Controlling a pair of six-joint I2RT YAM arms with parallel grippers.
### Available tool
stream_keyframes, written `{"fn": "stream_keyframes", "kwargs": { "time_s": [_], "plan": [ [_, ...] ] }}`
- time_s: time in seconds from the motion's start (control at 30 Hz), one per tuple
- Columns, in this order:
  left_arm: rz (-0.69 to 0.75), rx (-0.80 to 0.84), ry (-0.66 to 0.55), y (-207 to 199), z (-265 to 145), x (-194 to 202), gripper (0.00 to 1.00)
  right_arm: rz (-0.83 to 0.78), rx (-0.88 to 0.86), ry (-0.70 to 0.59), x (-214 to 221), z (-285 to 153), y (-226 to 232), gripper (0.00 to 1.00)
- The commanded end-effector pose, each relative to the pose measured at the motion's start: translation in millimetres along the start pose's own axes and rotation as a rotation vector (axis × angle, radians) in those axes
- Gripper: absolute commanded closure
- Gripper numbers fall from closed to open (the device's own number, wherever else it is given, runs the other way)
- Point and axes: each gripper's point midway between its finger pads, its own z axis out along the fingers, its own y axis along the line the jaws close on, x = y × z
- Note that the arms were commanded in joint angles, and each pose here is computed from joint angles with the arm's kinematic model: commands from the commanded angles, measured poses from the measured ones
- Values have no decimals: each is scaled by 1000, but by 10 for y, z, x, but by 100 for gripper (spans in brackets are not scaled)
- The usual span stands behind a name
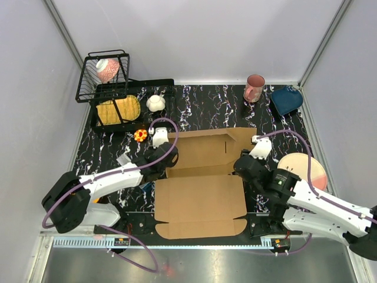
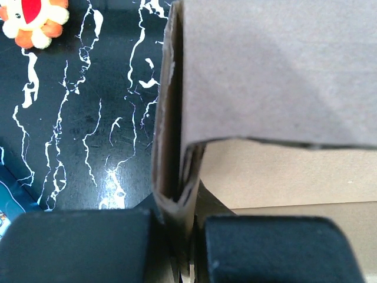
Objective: Fold the paper box
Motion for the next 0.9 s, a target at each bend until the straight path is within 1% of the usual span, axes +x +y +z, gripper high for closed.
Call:
{"fn": "stream_keyframes", "kwargs": {
  "time_s": [0.0, 0.1, 0.2, 0.37, 0.5, 0.6, 0.67, 0.77, 0.83, 0.87],
  "plan": [
    [-77, 32, -118, -30, -60, -271, 100, 126, -61, 42, 166, 77, 209, 49],
    [-102, 60, -161, -27, -113, -348, 100, 102, -24, 81, 393, 174, 141, 49],
    [-88, 60, -168, -6, -127, -351, 100, 99, -11, 92, 531, 252, 103, 50],
    [-62, 57, -163, -24, -105, -352, 100, 153, 3, 77, 564, 473, 110, 50],
    [-43, 43, -145, -17, -81, -320, 100, 154, 9, 103, 650, 647, 99, 50],
    [-38, 37, -149, 2, -81, -318, 100, 156, -1, 113, 728, 717, 100, 49],
    [-37, 34, -148, 11, -78, -307, 100, 182, -38, 91, 692, 736, 164, 49],
    [-35, 35, -146, 12, -81, -300, 100, 170, -60, 93, 719, 783, 187, 48],
    [-37, 37, -147, 6, -79, -300, 100, 161, -76, 104, 735, 804, 235, 50],
    [-38, 39, -147, -2, -78, -304, 100, 149, -80, 107, 747, 823, 252, 53]
  ]
}}
